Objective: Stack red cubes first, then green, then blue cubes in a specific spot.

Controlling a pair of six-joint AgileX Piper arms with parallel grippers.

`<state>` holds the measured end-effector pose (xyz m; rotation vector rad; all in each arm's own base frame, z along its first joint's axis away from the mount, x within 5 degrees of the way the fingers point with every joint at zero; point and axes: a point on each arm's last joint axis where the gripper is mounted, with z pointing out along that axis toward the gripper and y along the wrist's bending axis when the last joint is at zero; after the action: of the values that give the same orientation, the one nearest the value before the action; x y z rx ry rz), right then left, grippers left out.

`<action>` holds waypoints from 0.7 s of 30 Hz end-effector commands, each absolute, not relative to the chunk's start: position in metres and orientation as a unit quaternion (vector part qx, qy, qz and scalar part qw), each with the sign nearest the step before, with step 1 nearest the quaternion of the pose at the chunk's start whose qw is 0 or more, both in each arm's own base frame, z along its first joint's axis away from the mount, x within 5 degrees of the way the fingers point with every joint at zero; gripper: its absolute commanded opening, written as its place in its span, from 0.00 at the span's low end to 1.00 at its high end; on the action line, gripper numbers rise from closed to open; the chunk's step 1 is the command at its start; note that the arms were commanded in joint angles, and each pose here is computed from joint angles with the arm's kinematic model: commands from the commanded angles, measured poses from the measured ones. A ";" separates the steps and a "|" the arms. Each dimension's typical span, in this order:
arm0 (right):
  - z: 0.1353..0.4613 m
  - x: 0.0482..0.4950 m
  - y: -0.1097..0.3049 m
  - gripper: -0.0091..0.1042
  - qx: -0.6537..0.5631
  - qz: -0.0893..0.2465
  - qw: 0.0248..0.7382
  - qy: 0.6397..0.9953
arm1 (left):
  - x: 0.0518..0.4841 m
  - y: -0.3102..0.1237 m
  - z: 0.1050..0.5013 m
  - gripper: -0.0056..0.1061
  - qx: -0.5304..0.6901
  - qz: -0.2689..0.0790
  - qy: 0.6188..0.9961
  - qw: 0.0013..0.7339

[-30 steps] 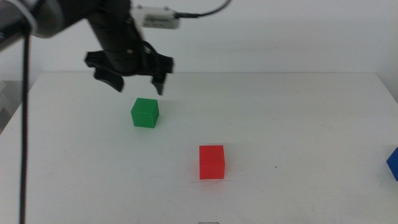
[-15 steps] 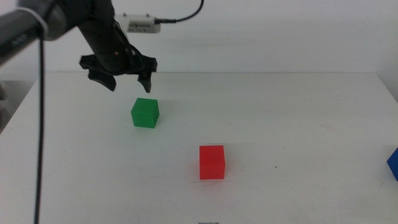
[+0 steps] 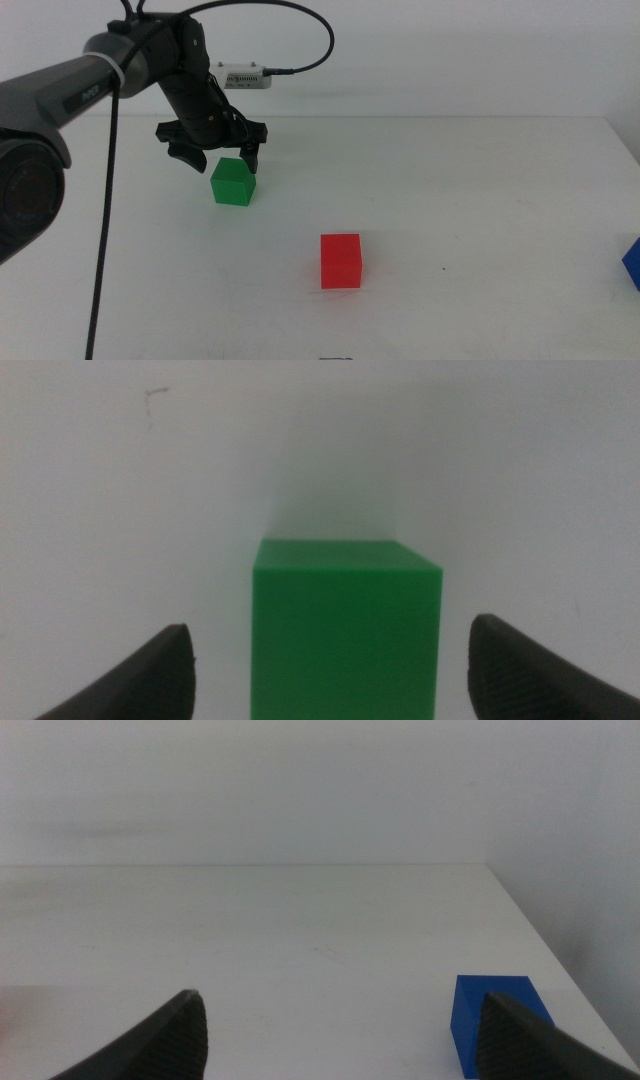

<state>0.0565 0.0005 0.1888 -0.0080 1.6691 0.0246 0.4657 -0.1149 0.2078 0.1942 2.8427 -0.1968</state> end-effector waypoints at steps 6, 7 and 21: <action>0.203 0.054 0.001 0.91 -0.011 0.005 0.713 0.701 | 0.471 -0.119 0.240 0.89 0.062 -0.090 0.970 0.215; 0.203 0.054 0.001 0.91 -0.011 0.005 0.713 0.701 | 0.472 -0.119 0.238 0.89 0.062 -0.090 0.971 0.213; 0.203 0.054 0.001 0.91 -0.011 0.005 0.713 0.701 | 0.476 -0.121 0.216 0.73 0.063 -0.090 0.975 0.191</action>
<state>0.0565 0.0005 0.1888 -0.0080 1.6691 0.0246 0.4754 -0.1179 0.1737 0.1874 2.8602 -0.2072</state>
